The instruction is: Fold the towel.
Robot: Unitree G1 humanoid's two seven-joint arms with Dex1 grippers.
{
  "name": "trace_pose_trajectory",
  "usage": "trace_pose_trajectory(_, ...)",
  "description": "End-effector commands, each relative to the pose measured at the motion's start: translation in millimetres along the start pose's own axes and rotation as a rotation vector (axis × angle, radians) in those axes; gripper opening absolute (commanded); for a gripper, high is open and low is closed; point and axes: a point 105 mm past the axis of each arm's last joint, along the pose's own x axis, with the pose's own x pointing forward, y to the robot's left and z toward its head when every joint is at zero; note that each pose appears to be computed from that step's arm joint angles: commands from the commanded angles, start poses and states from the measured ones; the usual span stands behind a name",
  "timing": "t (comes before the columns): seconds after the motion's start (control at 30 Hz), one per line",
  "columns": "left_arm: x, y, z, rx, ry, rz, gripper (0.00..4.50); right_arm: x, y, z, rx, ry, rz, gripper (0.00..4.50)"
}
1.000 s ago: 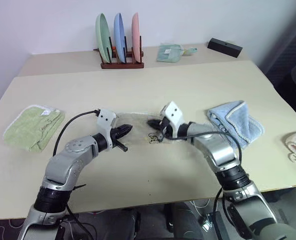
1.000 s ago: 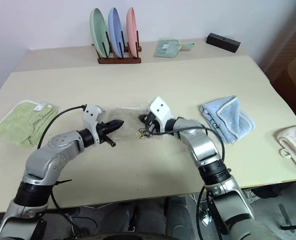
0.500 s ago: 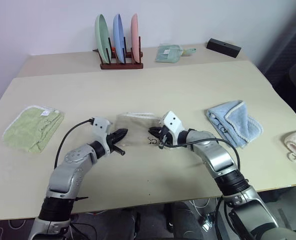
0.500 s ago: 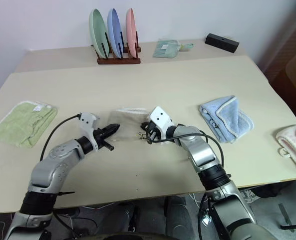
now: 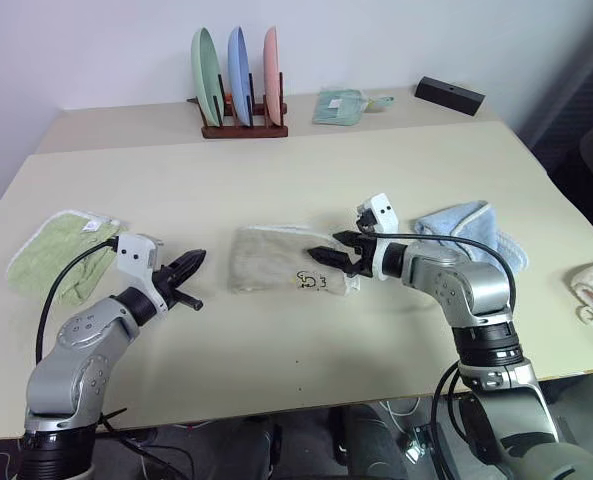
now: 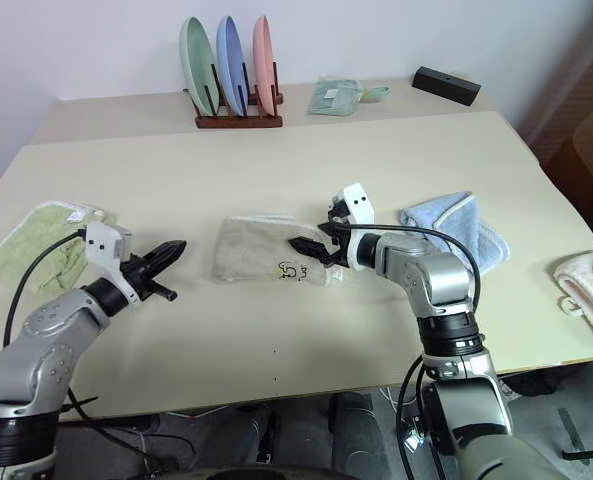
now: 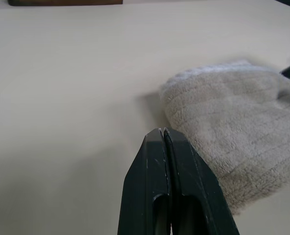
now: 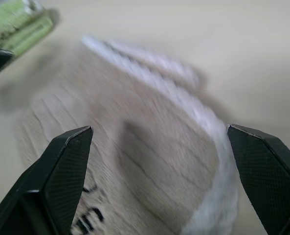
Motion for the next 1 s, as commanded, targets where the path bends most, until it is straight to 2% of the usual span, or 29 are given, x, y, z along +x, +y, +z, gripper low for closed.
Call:
trace_pose_trajectory(0.03,-0.4,-10.7,10.1,0.021,-0.038,-0.027,0.0,9.4,9.7,3.8,0.014,0.01,0.043,4.46)
trace_pose_trajectory(0.17,-0.3,-15.9,10.4,0.004,-0.042,-0.049,0.0,20.7,19.7,-1.3,-0.017,0.047,0.073,4.46)
trace_pose_trajectory(0.33,-7.7,-35.8,14.3,0.004,-0.044,-0.155,0.0,31.6,35.4,-0.7,-0.017,0.049,0.126,4.46)
trace_pose_trajectory(0.4,-9.2,-38.0,13.2,0.017,-0.033,-0.163,0.0,34.3,37.1,-0.6,-0.006,0.047,0.129,3.92)
trace_pose_trajectory(0.47,-9.8,-38.0,11.8,0.023,-0.026,-0.161,0.0,35.3,37.0,-0.6,0.003,0.044,0.128,3.18)
trace_pose_trajectory(0.67,-10.1,-38.9,9.5,0.025,-0.023,-0.155,0.0,30.3,40.9,10.1,0.054,-0.011,0.159,0.04)
trace_pose_trajectory(0.77,-9.3,-39.8,8.9,0.027,-0.026,-0.155,0.0,21.6,39.0,21.7,0.079,-0.064,0.159,0.04)
trace_pose_trajectory(0.8,-8.3,-39.8,8.8,0.026,-0.027,-0.156,0.0,13.8,36.3,33.1,0.102,-0.115,0.155,0.04)
trace_pose_trajectory(0.9,-4.7,-41.0,9.2,0.026,-0.032,-0.166,0.0,-22.3,12.6,66.9,0.164,-0.276,0.053,0.04)
trace_pose_trajectory(1.0,2.2,-42.2,9.7,0.018,-0.038,-0.183,0.0,-73.3,-22.7,91.2,0.186,-0.414,-0.137,0.04)
